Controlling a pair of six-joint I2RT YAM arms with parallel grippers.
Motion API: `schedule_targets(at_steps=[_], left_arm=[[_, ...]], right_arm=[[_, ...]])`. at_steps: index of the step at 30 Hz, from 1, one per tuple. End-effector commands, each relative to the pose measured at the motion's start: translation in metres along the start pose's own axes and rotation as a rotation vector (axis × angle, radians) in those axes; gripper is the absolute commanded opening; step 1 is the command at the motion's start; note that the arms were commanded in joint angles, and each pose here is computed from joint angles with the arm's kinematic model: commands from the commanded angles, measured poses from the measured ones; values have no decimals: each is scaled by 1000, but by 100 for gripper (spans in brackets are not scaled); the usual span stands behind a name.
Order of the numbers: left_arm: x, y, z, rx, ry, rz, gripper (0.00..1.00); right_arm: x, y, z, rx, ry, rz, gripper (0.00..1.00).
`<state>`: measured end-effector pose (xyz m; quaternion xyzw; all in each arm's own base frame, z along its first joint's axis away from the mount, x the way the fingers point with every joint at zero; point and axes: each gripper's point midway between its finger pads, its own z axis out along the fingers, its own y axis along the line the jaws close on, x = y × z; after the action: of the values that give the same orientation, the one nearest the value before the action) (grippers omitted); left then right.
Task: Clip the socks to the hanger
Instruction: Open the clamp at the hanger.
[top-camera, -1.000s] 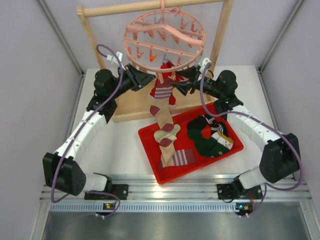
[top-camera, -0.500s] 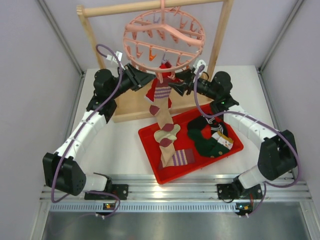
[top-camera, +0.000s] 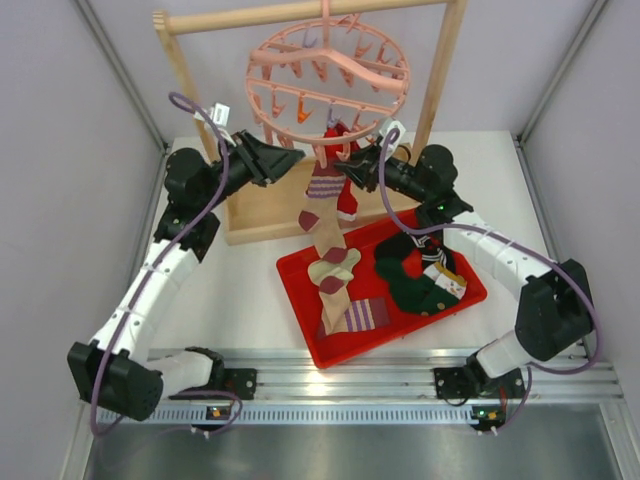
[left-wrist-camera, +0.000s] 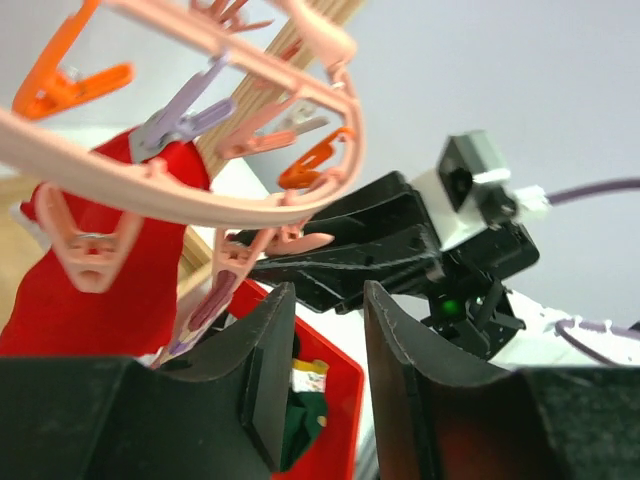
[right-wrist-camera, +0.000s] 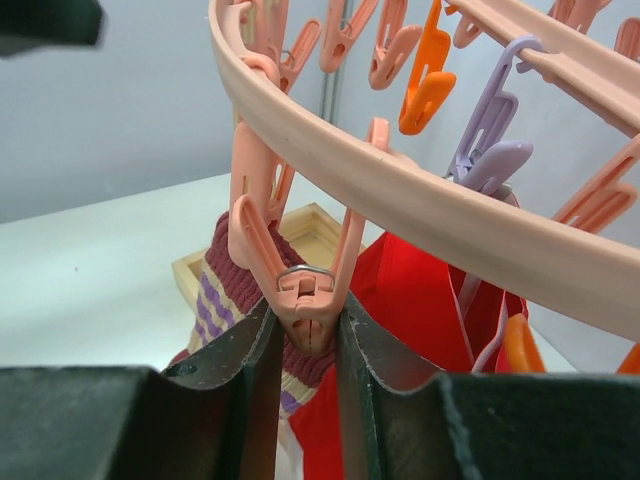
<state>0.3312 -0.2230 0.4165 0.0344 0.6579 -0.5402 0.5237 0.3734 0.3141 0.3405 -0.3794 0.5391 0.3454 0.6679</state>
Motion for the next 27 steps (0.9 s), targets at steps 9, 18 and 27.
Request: schedule_targets(at_steps=[9,18,27], left_arm=[[9,-38,-1,42,15,301,43],[23,-44,26,24,32,371,46],[28,-36,41,3,40,334,47]], right_arm=[[-46,12,-6,78,-29,-23,3],[-41,19,-8,115,22,9,0],[-42,23,-9,114,21,16,0]])
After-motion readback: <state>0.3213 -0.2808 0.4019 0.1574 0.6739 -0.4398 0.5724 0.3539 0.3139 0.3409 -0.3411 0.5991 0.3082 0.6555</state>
